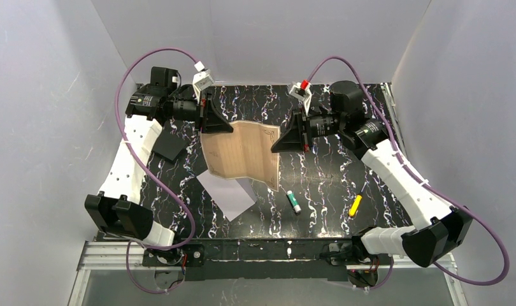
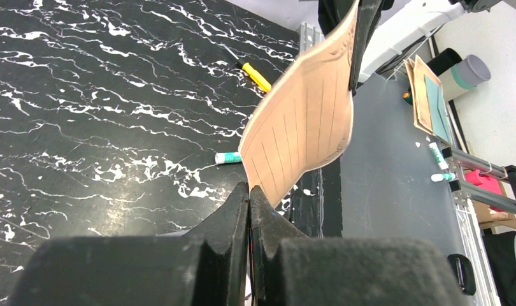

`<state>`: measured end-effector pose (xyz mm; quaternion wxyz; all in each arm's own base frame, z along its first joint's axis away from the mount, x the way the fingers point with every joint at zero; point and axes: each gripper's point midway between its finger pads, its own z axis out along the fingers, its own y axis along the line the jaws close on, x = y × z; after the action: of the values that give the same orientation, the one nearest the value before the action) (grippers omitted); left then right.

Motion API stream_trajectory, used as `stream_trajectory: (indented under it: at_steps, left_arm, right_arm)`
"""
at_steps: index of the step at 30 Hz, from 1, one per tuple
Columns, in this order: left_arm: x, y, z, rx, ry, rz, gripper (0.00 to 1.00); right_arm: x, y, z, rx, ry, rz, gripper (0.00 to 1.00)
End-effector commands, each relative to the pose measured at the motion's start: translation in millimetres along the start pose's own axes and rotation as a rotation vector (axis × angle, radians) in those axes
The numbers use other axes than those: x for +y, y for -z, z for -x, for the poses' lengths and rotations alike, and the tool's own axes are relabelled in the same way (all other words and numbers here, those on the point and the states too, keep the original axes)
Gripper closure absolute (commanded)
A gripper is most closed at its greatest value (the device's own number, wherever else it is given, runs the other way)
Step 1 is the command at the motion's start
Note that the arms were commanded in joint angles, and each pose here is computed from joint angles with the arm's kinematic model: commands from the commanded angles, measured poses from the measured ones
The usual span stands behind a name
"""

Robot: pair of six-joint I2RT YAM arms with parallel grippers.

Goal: Place the letter into the envelope and seal it

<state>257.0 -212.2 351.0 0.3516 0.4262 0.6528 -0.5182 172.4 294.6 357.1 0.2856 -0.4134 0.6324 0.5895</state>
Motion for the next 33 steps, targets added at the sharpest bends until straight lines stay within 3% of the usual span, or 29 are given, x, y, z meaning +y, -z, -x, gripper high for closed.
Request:
stream_trajectory:
  at_steps: [1, 2, 3, 7, 9, 12, 17, 22, 27, 31, 33]
  left_arm:
    - [-11, 9, 9, 0.001, -0.065, 0.043, 1.0]
    - [-8, 9, 10, 0.003, -0.066, 0.058, 1.0]
    - [-4, 9, 11, 0.003, -0.061, 0.076, 1.0]
    - [11, 8, 23, -0.038, -0.035, 0.14, 1.0]
    - [18, 8, 31, -0.072, -0.039, 0.178, 1.0]
    - [24, 9, 46, -0.138, -0.071, 0.223, 1.0]
    - [27, 15, 67, -0.243, -0.09, 0.293, 1.0]
    - [3, 9, 66, -0.235, -0.084, 0.162, 1.0]
    - [-22, 11, 61, -0.228, -0.111, 0.087, 1.0]
    - [-36, 13, 67, -0.243, -0.15, 0.062, 1.0]
    - [-35, 14, 71, -0.257, -0.152, 0.072, 1.0]
  right_arm:
    - [-10, 3, 26, -0.044, 0.062, -0.118, 0.99]
    - [-12, 3, 30, -0.055, 0.069, -0.137, 0.99]
    - [-11, 3, 34, -0.065, 0.077, -0.139, 0.92]
    - [-17, 6, 46, -0.112, 0.091, -0.195, 0.47]
    - [-29, 13, 57, -0.158, 0.11, -0.299, 0.35]
    - [-49, 31, 86, -0.303, 0.119, -0.494, 0.26]
    - [-55, 68, 136, -0.654, 0.06, -0.655, 0.18]
    - [-71, 116, 150, -0.97, -0.139, -0.822, 0.14]
    - [-94, 113, 144, -0.981, -0.289, -0.867, 0.21]
    - [-108, 84, 129, -0.846, -0.357, -0.821, 0.23]
    - [-102, 62, 126, -0.751, -0.299, -0.72, 0.25]
